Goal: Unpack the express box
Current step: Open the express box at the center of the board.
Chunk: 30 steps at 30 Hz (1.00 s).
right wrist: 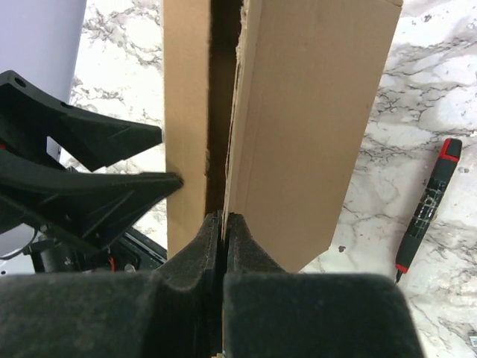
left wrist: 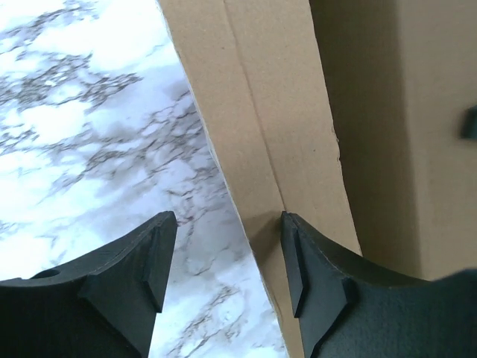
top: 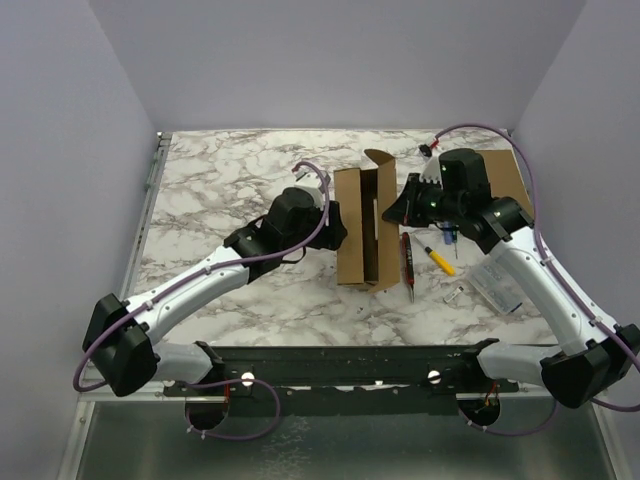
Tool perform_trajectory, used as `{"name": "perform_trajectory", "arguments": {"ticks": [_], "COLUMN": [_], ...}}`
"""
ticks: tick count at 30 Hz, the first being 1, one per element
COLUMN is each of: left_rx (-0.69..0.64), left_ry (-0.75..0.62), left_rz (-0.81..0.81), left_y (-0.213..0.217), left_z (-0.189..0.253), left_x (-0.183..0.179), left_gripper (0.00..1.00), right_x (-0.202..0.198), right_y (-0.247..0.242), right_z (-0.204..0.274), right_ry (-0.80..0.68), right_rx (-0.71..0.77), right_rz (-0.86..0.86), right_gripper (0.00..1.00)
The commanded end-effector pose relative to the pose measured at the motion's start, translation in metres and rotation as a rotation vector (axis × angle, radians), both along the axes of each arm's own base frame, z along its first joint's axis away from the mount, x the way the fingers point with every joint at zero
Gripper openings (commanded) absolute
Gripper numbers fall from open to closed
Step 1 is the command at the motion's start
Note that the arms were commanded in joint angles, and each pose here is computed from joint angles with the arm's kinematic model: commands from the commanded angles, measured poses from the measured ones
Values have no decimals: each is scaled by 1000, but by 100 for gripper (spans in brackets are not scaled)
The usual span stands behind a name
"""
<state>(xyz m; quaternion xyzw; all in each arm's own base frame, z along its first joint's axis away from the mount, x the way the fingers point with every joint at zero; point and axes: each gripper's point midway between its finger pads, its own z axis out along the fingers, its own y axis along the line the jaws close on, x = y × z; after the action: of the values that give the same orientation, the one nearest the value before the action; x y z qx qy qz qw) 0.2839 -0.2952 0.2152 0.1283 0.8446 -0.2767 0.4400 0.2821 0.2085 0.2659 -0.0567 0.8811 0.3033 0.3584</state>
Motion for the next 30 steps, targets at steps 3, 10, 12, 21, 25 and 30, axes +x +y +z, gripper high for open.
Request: {"name": "perform_trajectory", "arguments": {"ticks": [3, 10, 12, 21, 25, 30], "left_rx": [147, 155, 156, 11, -140, -312], "left_ry": [94, 116, 99, 37, 23, -27], "left_rz": [109, 180, 199, 206, 113, -12], "left_y": [60, 103, 113, 111, 89, 62], "left_z": [-53, -60, -51, 15, 51, 99], "left_x": [-7, 0, 3, -3, -15, -25], "left_gripper": [64, 66, 69, 81, 82, 80], "right_x": [5, 7, 9, 14, 16, 18], "right_y": [3, 6, 7, 21, 23, 24], "right_z": [19, 24, 22, 28, 37, 51], "right_ry": [-74, -106, -108, -113, -102, -115], "right_rx": [-12, -42, -52, -6, 12, 34], "right_rz": [46, 107, 112, 160, 144, 133], "right_gripper": [0, 0, 0, 0, 0, 0]}}
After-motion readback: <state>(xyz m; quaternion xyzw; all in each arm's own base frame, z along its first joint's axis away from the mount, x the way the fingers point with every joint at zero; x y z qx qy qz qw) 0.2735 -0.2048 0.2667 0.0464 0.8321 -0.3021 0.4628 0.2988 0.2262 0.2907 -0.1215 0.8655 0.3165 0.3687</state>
